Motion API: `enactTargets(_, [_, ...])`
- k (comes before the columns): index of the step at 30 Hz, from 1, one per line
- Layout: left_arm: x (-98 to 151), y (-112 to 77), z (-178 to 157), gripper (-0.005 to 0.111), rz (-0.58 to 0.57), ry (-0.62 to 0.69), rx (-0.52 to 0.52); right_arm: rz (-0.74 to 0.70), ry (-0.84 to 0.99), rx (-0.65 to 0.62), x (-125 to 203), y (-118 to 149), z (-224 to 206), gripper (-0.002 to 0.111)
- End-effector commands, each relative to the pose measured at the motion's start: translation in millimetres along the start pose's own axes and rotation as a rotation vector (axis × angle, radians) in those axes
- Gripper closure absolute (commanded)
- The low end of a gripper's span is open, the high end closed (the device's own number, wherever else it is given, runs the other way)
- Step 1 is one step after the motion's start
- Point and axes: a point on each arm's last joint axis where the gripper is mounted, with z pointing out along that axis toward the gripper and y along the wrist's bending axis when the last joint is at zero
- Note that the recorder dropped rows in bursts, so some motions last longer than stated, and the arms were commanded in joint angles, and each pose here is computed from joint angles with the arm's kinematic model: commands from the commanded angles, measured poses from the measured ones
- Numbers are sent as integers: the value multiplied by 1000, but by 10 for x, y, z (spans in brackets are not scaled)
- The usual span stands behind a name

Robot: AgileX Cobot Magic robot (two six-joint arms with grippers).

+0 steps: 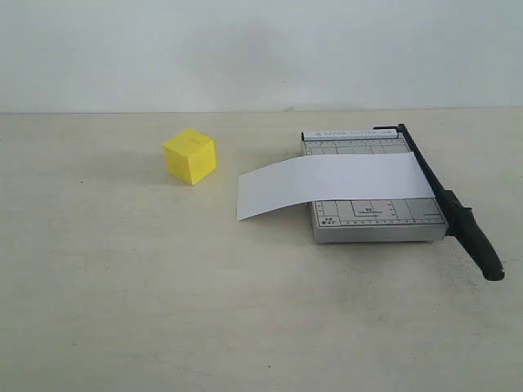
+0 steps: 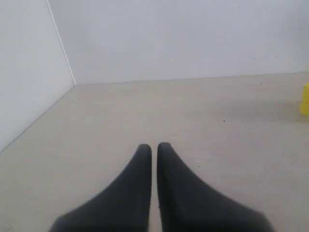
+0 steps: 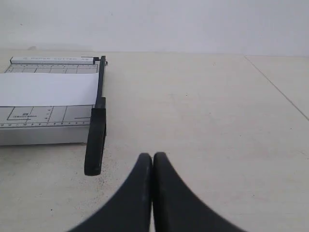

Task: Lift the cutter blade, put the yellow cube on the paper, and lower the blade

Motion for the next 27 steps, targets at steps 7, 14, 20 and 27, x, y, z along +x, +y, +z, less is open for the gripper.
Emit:
enactTargets(7, [-23,4,-7,102,-2,-15,-5,-154,-16,24,-17,-20,-5,108])
enactTargets(14, [-23,4,-7,102,-2,-15,-5,-229,-198,50,-183,-23,-23,108])
enactTargets(20, [-23,4,-7,102,-2,-15,-5,257,-529,4,-455,-63,-128,108])
enactTargets(27, [-23,4,-7,102,-2,-15,-5,345,-799,4,-639,-120,-276,108])
